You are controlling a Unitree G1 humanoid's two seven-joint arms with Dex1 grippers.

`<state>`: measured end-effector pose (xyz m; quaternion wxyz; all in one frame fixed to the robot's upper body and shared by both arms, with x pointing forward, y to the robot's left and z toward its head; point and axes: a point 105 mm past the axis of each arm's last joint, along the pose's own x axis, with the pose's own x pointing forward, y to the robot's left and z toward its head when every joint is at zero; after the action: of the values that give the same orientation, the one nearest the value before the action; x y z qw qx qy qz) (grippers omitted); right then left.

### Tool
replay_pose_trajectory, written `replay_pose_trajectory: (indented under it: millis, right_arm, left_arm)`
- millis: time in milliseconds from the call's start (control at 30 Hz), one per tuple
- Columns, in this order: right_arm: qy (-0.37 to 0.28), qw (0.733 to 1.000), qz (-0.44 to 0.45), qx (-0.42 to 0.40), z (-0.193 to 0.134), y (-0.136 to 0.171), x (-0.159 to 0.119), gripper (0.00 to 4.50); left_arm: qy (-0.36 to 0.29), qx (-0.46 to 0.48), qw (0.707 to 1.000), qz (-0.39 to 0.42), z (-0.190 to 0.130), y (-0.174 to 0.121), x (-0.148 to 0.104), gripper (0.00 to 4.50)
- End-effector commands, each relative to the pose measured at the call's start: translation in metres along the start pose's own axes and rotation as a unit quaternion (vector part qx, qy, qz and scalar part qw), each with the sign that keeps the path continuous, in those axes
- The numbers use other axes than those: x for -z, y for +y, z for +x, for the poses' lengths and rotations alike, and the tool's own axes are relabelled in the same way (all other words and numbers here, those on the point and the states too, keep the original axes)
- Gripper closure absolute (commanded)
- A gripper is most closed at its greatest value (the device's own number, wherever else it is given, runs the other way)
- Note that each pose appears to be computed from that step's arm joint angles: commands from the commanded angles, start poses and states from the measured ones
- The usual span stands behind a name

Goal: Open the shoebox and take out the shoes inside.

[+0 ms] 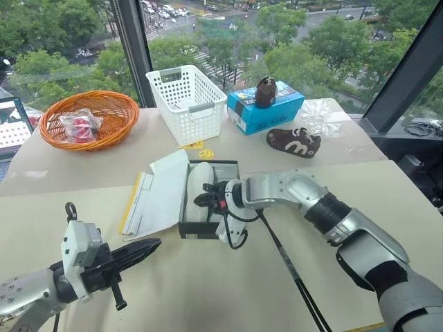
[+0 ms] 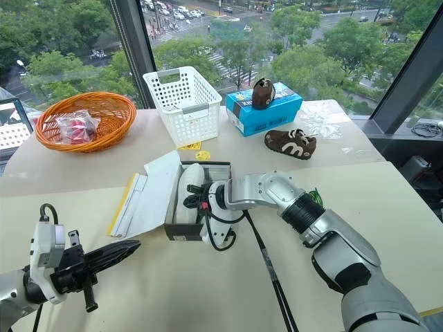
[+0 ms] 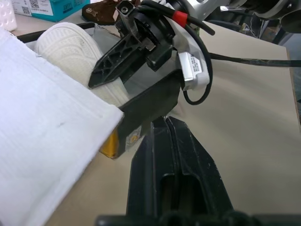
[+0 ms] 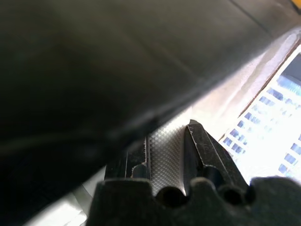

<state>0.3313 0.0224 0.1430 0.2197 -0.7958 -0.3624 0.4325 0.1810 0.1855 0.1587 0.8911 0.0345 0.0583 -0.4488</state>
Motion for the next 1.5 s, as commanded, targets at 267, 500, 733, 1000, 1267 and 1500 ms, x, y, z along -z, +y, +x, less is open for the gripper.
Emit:
replay_pose_trajectory:
  millis: [267,500,733,1000,1267,1500]
  right_arm:
    - [0.017,0.998,-0.011,0.055,-0.015,-0.02,-0.008,3.95]
    - [0.016,0.99,-0.03,0.138,-0.027,-0.053,-0.008,3.95]
    - [0.054,0.983,-0.027,0.173,-0.039,-0.07,0.015,3.95]
    - [0.075,0.983,-0.022,0.168,-0.044,-0.064,0.022,3.95]
    - [0.055,0.988,-0.006,0.147,-0.039,-0.044,0.002,3.95]
    - [0.113,0.989,-0.007,0.095,-0.036,-0.004,0.031,3.95]
  left_arm:
    - [0.0,0.007,1.0,0.005,-0.001,0.003,-0.004,4.5]
    - [0.005,0.014,1.0,0.001,-0.001,0.003,-0.004,4.5]
    - [0.006,0.022,1.0,-0.003,0.001,0.003,-0.004,4.5]
    - [0.008,0.027,1.0,-0.003,0.002,0.004,-0.004,4.5]
    - [0.008,0.031,0.999,0.0,0.004,0.007,-0.005,4.5]
    - [0.007,0.037,0.999,-0.001,0.006,0.007,-0.005,4.5]
